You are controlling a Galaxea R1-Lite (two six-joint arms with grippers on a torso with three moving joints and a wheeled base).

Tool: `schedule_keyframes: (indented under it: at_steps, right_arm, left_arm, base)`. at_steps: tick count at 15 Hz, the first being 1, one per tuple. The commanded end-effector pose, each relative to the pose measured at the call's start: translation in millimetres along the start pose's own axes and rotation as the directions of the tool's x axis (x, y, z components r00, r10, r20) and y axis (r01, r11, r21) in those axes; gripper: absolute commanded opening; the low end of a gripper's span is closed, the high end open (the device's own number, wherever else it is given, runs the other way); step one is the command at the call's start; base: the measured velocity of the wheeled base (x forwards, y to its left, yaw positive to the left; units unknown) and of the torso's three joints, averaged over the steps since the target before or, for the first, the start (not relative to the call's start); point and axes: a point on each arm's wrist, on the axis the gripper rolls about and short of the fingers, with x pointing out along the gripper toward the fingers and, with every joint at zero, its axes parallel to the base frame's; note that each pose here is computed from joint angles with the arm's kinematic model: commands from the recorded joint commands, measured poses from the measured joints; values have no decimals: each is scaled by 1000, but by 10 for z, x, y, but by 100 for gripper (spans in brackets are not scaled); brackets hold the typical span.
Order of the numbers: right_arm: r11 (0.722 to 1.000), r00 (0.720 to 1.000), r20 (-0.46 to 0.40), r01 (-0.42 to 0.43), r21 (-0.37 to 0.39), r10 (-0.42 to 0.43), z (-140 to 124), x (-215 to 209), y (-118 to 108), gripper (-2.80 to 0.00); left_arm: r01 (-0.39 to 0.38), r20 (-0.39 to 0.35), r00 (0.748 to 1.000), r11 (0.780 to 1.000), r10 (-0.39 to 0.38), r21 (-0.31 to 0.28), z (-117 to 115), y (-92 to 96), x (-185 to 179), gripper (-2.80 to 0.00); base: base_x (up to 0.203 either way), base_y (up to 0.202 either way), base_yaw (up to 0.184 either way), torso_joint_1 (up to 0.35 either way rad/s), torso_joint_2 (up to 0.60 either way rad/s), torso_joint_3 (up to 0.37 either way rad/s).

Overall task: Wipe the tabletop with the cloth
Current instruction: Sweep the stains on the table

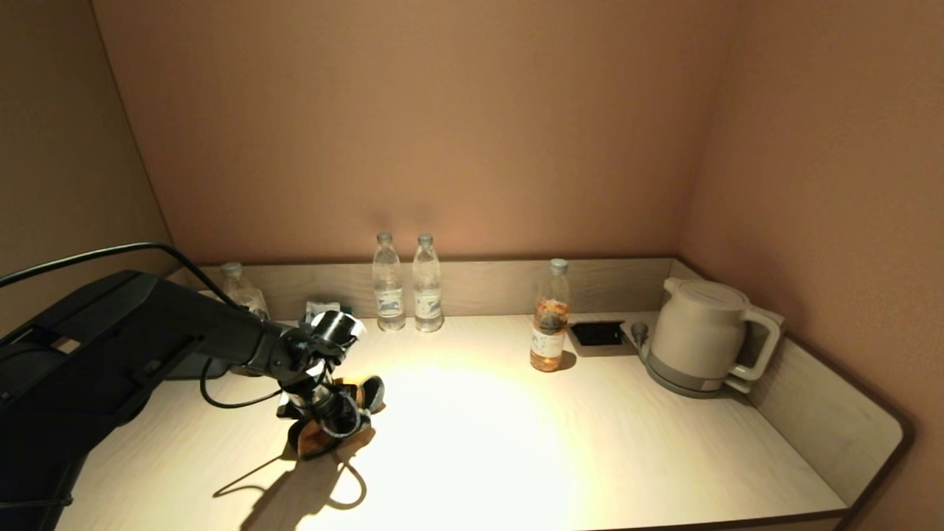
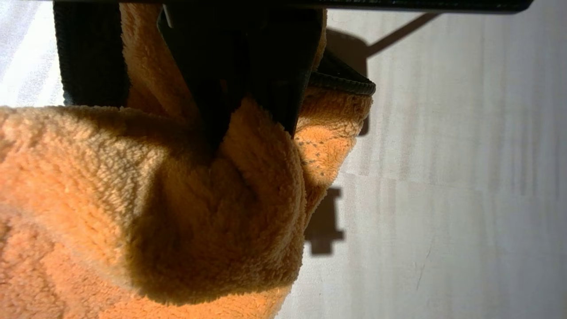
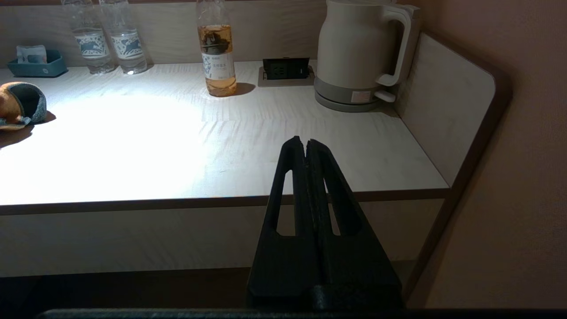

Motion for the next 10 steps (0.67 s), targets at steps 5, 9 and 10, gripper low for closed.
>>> schedule_keyframes:
  at_steps: [5,9,10]
  right_arm:
    - [1000,1000,1,-1,0,1,0,0,0,-280]
    - [1000,1000,1,-1,0,1,0,0,0,-280]
    - [1000,1000,1,-1,0,1,0,0,0,-280]
  left_arm:
    - [85,106,990,989,-98,120,125,-567,11,-280]
    - [127,175,971,972,-163,200,191,-907,-23,-280]
    - [134,196,963,962,-183,240,199,-1002,-14,-280]
  base:
    - [0,0,0,0,0,0]
    - [0,0,0,0,0,0]
    - [0,0,0,0,0,0]
